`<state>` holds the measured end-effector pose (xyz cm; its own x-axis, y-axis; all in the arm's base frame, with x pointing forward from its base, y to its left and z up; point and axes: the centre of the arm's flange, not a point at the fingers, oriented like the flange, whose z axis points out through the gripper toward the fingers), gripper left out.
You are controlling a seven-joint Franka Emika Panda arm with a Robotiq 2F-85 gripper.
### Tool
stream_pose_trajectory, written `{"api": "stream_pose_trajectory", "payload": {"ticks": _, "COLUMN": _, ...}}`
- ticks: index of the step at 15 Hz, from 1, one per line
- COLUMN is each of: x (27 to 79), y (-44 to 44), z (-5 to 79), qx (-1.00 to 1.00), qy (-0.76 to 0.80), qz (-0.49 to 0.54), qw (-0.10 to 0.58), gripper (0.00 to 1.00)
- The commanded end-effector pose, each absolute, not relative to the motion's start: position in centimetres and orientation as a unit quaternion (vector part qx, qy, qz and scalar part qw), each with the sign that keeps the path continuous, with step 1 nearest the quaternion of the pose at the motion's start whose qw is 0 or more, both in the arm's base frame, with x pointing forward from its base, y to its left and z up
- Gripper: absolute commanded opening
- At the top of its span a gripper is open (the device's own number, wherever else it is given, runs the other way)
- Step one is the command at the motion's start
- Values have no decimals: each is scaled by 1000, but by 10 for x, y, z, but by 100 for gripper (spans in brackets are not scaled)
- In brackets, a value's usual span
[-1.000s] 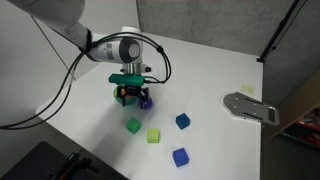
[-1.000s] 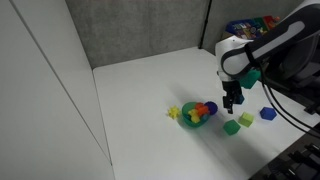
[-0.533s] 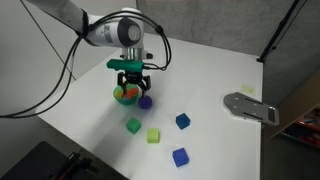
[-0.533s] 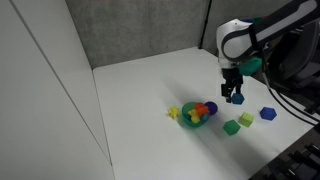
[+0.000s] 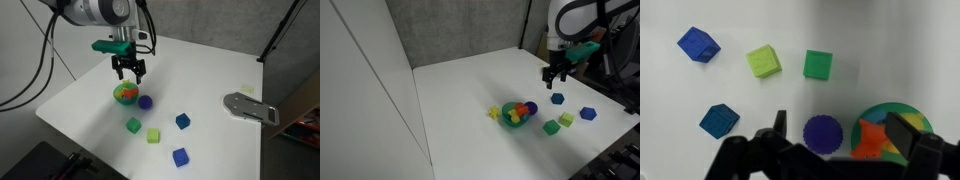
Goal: Remove the dark green toy block from the top of the blue toy block
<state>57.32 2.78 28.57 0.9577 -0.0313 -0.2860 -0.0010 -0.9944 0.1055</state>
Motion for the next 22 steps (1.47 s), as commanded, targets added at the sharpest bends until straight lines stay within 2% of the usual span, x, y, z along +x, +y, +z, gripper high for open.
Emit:
{"api": "stream_pose_trajectory", "payload": {"ticks": 1, "x": 536, "y": 30, "z": 323, "qx": 993, "qy": -52, "qz": -103, "qw": 35, "gripper": 100}}
{"api": "stream_pose_trajectory", "payload": {"ticks": 5, "x": 513, "y": 33, "z": 356, "qx": 996, "qy": -71, "qz": -61, "qw": 7, "gripper": 100}}
{"api": "stream_pose_trajectory", "payload": {"ticks": 12, "x": 499, "y": 34, "z": 445, "qx": 998, "qy": -57, "qz": -6, "qw": 5, "gripper": 100}}
{"api": "stream_pose_trajectory", "payload": {"ticks": 22, "x": 507, "y": 60, "z": 556, "qx": 999, "qy": -40, "qz": -25, "qw": 9, "gripper": 100}}
